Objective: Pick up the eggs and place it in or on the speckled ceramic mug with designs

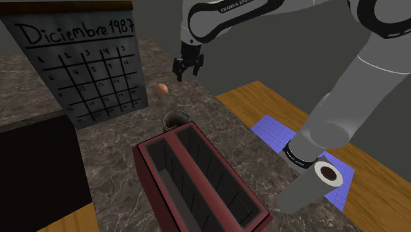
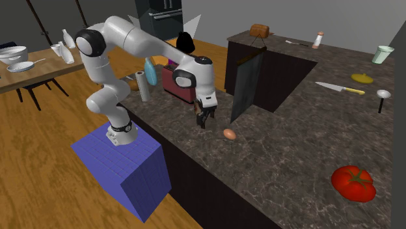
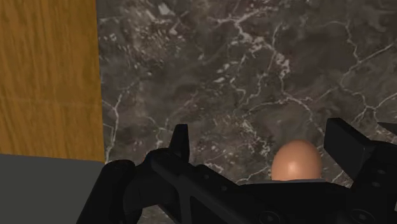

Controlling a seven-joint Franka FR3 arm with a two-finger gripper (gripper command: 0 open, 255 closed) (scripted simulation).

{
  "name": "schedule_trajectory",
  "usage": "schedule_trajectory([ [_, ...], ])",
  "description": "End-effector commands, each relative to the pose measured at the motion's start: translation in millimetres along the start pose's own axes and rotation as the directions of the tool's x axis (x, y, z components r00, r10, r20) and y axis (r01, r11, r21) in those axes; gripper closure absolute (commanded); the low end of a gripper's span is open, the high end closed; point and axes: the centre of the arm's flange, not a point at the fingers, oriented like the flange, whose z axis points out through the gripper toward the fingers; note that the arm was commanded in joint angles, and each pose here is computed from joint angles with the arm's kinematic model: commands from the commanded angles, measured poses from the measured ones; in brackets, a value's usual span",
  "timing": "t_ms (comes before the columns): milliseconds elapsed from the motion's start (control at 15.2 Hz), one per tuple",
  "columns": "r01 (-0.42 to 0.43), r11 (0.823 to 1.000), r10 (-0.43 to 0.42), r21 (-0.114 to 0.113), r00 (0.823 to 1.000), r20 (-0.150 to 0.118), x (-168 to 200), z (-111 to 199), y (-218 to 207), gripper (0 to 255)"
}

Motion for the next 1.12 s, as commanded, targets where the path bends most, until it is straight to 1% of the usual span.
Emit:
schedule_trajectory([
  [0,-0.012,1.0,0.012,0.007,1.0,-0.006,17,12,-10,0],
  [528,-0.052,0.998,0.053,0.03,0.998,-0.023,87,56,-61,0],
  [1056,-0.052,0.998,0.053,0.03,0.998,-0.023,88,96,-62,0],
])
